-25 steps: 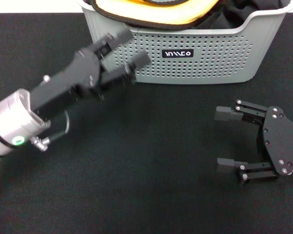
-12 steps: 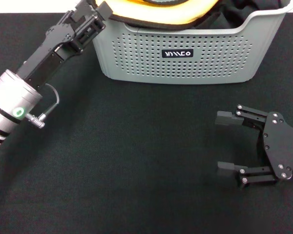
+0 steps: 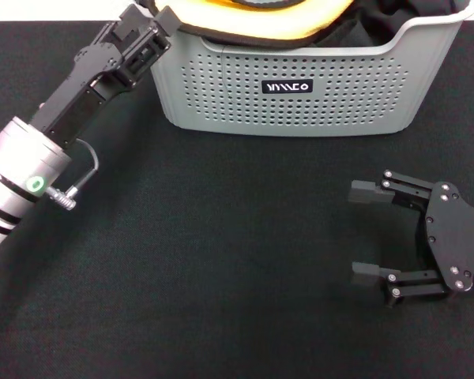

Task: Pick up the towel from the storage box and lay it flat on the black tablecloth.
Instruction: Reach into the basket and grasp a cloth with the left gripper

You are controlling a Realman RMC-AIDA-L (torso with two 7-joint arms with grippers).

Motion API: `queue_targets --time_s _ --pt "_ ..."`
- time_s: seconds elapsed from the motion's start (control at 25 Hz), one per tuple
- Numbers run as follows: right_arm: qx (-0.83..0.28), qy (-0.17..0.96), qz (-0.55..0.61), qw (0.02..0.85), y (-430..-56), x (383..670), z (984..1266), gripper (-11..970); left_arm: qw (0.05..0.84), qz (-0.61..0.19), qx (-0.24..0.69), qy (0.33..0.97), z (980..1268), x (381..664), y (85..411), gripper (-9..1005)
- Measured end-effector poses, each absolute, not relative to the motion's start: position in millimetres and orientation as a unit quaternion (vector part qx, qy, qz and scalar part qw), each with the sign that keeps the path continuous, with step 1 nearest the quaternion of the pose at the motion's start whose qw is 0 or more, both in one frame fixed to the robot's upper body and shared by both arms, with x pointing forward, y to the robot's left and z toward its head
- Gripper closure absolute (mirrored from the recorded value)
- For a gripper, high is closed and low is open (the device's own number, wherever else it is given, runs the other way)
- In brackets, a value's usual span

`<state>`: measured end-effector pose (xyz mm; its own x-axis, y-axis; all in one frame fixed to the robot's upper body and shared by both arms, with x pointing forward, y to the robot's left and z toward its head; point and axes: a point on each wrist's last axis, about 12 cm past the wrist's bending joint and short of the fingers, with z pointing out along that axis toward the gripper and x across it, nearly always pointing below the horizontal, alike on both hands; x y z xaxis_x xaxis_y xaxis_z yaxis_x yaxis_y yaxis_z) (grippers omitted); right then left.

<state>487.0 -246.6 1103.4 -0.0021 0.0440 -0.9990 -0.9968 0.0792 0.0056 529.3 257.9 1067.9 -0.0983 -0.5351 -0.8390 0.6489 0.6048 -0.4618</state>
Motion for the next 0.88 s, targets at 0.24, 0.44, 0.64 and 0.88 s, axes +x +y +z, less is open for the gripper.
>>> queue_targets --time_s 0.24,0.44,0.64,0.88 --pt "-0.466 0.511 0.493 0.529 -247 487 1103 74 0.668 -0.444 0.048 0.595 1068 530 256 125" --pt "-0.468 0.510 0.494 0.527 -246 487 1102 74 0.665 -0.446 0.050 0.597 1068 534 251 126" --pt "-0.468 0.510 0.495 0.526 -245 486 1102 74 0.660 -0.451 0.049 0.599 1069 538 245 128" --pt "-0.466 0.511 0.495 0.525 -246 486 1101 74 0.659 -0.455 0.052 0.597 1071 542 242 130"
